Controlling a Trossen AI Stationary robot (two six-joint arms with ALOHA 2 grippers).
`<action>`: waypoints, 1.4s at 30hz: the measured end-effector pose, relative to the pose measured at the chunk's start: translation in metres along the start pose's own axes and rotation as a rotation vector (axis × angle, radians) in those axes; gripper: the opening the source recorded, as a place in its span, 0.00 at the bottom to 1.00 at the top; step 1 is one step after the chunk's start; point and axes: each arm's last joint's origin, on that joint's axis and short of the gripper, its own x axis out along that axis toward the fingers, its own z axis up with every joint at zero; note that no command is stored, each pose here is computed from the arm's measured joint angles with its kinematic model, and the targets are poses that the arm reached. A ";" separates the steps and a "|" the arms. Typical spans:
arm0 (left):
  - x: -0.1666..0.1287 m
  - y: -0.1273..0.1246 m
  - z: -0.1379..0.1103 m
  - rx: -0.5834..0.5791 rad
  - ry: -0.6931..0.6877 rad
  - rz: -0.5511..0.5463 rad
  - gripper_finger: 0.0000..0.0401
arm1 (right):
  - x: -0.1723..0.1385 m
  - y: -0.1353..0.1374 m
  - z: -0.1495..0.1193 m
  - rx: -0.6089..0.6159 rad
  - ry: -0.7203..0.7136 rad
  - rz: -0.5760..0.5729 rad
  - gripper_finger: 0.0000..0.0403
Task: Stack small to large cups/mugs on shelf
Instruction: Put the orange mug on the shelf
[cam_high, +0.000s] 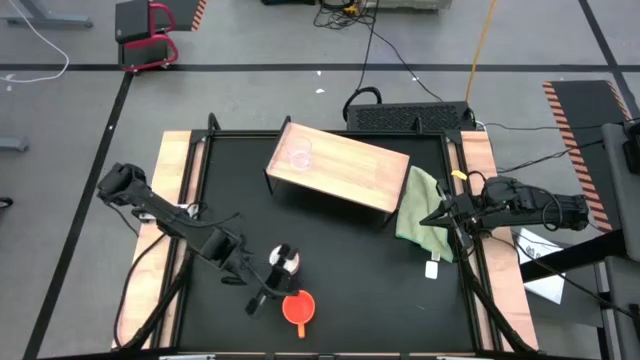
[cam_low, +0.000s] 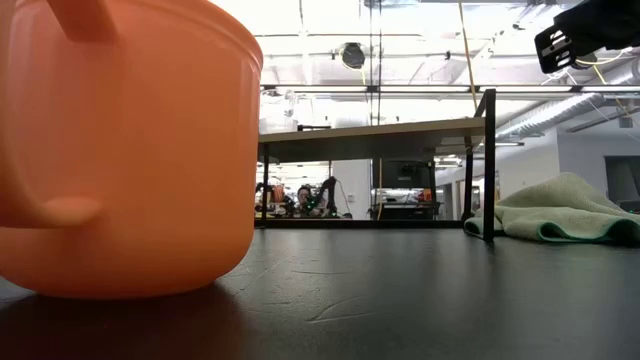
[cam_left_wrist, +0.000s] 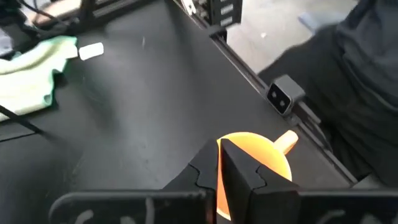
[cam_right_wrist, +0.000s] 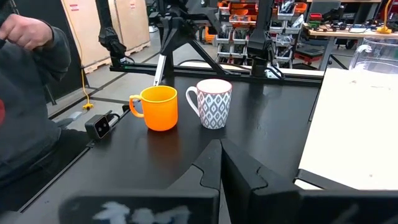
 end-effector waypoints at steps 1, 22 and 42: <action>0.003 0.000 0.002 0.001 0.021 -0.002 0.05 | 0.000 0.000 0.000 0.000 0.000 0.000 0.00; 0.035 -0.002 0.015 0.072 0.128 -0.119 0.01 | 0.000 0.000 0.000 0.000 0.000 0.000 0.00; 0.069 0.008 -0.010 0.056 0.284 -0.109 0.00 | 0.000 0.000 0.000 0.001 0.003 0.000 0.00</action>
